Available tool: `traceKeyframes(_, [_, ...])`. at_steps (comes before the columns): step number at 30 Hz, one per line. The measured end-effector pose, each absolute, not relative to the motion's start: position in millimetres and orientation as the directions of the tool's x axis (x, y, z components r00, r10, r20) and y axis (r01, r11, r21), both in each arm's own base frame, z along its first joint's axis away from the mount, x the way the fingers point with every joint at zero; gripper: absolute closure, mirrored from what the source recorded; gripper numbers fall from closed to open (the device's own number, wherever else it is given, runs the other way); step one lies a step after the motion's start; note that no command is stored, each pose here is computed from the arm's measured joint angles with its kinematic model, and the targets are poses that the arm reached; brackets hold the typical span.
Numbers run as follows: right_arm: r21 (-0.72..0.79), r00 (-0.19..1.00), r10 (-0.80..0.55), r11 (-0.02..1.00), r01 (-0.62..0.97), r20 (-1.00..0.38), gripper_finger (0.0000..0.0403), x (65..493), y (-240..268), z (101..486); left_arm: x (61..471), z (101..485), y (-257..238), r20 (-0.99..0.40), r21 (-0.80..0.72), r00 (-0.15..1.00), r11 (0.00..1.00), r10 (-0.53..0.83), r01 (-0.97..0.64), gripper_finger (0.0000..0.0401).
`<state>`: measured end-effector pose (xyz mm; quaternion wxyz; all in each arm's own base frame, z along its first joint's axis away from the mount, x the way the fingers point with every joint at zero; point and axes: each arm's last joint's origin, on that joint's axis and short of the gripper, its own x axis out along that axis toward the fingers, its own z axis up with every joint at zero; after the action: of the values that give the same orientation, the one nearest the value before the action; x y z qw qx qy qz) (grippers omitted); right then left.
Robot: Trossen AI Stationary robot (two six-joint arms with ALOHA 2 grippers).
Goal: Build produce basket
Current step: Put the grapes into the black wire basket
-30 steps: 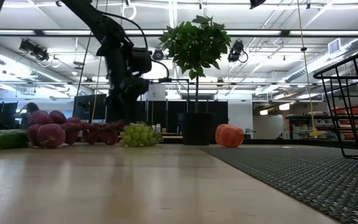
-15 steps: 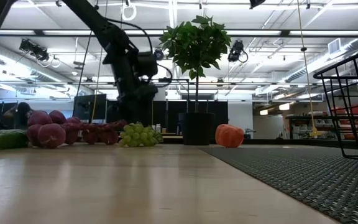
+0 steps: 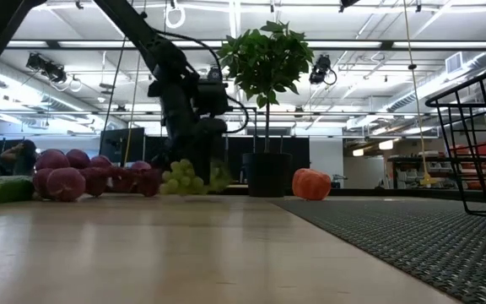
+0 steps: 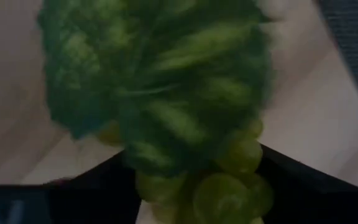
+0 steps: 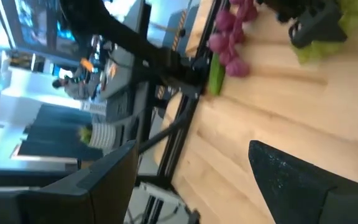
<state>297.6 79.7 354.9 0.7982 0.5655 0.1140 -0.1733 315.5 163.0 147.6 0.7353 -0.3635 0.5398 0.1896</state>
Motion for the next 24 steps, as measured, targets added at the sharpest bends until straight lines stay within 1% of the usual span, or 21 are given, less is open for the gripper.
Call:
traceKeyframes(2, [0.861,0.912,-0.118,0.301,0.411,-0.394,0.0094,296.9,80.8,353.9,315.6,153.2,157.7,-0.930,-0.335,0.347,0.672,-0.122,-0.661,0.0171])
traceKeyframes(7, [0.845,0.899,-0.068,0.314,0.432,-0.434,0.0094,289.2,80.9,354.6,319.5,173.6,143.5,-0.908,-0.365,0.403,0.686,-0.113,-0.629,0.0233])
traceKeyframes(10, [0.813,0.882,-0.068,0.361,0.457,-0.466,0.0094,279.2,78.8,356.9,317.6,192.4,136.2,-0.887,-0.388,0.450,0.698,-0.105,-0.602,0.0264])
traceKeyframes(12, [0.776,0.867,-0.073,0.414,0.476,-0.493,0.0094,270.2,75.9,358.9,314.9,206.9,132.8,-0.867,-0.406,0.490,0.700,-0.092,-0.587,0.0276])
traceKeyframes(15, [0.711,0.834,-0.083,0.482,0.512,-0.545,0.0094,254.5,70.9,360.9,309.7,230.3,127.2,-0.824,-0.450,0.560,0.696,-0.083,-0.559,0.0283])
traceKeyframes(18, [0.616,0.764,-0.092,0.535,0.579,-0.638,0.0094,235.1,65.1,358.3,306.7,254.7,116.7,-0.757,-0.516,0.646,0.691,-0.092,-0.506,0.0280])
traceKeyframes(21, [0.511,0.662,-0.098,0.556,0.656,-0.743,0.0094,212.9,57.4,354.3,309.0,277.4,101.1,-0.663,-0.588,0.740,0.691,-0.115,-0.419,0.0278])
traceKeyframes(24, [0.443,0.592,-0.114,0.555,0.704,-0.798,0.0094,191.6,50.1,355.2,318.2,298.9,80.5,-0.526,-0.659,0.838,0.691,-0.144,-0.295,0.0277])
